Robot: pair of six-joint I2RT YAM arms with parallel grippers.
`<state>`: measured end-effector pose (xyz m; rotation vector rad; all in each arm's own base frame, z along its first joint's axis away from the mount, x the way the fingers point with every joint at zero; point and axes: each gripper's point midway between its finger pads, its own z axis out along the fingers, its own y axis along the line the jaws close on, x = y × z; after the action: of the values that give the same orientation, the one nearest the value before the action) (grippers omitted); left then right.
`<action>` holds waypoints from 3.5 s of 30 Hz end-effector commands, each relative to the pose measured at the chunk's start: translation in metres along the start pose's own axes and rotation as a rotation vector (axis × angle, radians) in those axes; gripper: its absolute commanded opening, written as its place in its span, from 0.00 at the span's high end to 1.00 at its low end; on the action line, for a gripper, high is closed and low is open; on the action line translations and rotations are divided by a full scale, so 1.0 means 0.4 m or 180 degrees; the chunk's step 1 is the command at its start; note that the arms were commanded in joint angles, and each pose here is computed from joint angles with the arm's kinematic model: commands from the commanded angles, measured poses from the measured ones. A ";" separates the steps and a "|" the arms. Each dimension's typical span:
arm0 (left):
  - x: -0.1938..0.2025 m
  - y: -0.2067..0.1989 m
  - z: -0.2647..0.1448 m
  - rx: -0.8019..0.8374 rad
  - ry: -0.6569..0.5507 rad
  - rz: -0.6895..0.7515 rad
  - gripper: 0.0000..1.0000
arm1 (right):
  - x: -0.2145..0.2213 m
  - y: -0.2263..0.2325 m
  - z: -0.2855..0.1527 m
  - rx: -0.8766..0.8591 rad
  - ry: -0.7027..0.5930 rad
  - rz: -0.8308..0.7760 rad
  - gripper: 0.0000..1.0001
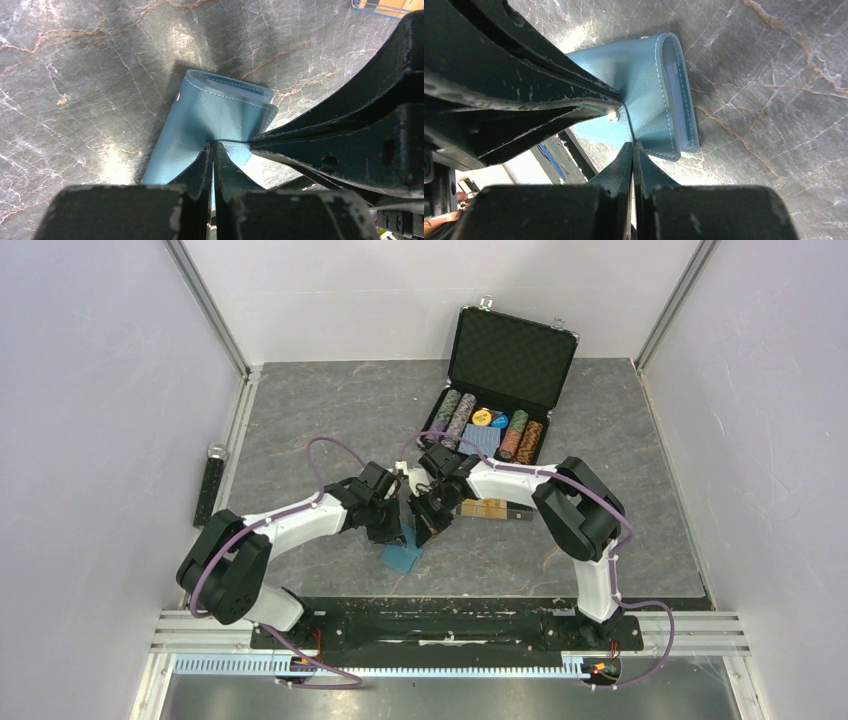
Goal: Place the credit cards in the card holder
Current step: Close the card holder at the center of the board.
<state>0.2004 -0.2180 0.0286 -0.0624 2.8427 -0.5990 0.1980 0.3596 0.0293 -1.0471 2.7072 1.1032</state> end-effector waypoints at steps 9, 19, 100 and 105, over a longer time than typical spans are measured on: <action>-0.005 -0.027 -0.027 0.0137 -0.0092 0.0160 0.84 | 0.010 0.025 0.037 -0.0004 0.0126 -0.0209 1.00; 0.007 -0.042 -0.037 0.0267 -0.0049 0.0141 0.85 | 0.001 0.018 0.037 0.0060 0.0125 -0.0212 1.00; -0.007 -0.081 -0.060 0.0636 -0.0247 0.0236 0.98 | -0.036 0.059 0.029 -0.0125 -0.0069 -0.0218 1.00; -0.026 -0.073 -0.052 0.0533 -0.0363 0.0272 0.98 | -0.041 0.068 0.032 -0.0193 -0.0082 -0.0210 1.00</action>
<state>0.1845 -0.2177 0.0397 -0.1439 2.8024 -0.7423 0.1941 0.3754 0.0339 -1.0890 2.6724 1.1213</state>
